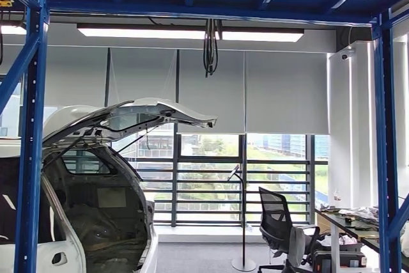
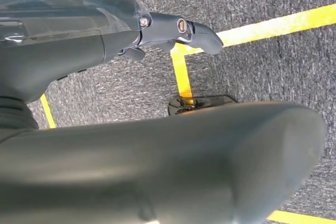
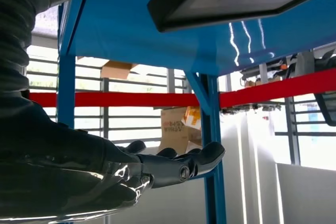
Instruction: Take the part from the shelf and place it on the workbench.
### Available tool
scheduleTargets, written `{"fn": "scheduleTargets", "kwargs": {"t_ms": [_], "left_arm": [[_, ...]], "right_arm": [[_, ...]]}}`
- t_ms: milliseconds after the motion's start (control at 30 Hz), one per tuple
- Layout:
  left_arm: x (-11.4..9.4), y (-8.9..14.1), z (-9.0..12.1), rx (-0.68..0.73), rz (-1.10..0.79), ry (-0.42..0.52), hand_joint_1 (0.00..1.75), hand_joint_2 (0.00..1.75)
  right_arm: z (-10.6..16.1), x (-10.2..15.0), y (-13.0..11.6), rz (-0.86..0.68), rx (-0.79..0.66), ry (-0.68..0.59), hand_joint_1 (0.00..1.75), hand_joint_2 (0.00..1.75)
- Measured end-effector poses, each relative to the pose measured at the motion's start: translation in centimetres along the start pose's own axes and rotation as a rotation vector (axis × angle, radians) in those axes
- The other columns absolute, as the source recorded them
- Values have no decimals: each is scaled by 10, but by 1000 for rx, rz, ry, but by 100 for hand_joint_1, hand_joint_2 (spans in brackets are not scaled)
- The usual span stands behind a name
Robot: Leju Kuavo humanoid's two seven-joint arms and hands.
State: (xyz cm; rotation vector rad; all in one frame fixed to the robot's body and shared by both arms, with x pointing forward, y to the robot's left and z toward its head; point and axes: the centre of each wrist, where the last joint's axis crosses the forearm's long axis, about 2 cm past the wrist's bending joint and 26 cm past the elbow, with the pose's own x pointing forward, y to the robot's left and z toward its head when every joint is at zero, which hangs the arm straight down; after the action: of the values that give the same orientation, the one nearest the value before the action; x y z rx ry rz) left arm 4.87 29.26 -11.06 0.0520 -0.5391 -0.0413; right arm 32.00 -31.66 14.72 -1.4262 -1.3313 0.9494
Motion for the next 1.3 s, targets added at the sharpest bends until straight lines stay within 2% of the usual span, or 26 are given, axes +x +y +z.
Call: {"fn": "scheduleTargets", "kwargs": {"t_ms": [567,1300], "left_arm": [[1,-2,0,-18,-14,1,0,0],[2,-7,-1,-32,-25,-6,0,0]], "right_arm": [[-17,-4,20,-3,98,38,0,175],[-33,0,14,49,74,42,0,175]]}}
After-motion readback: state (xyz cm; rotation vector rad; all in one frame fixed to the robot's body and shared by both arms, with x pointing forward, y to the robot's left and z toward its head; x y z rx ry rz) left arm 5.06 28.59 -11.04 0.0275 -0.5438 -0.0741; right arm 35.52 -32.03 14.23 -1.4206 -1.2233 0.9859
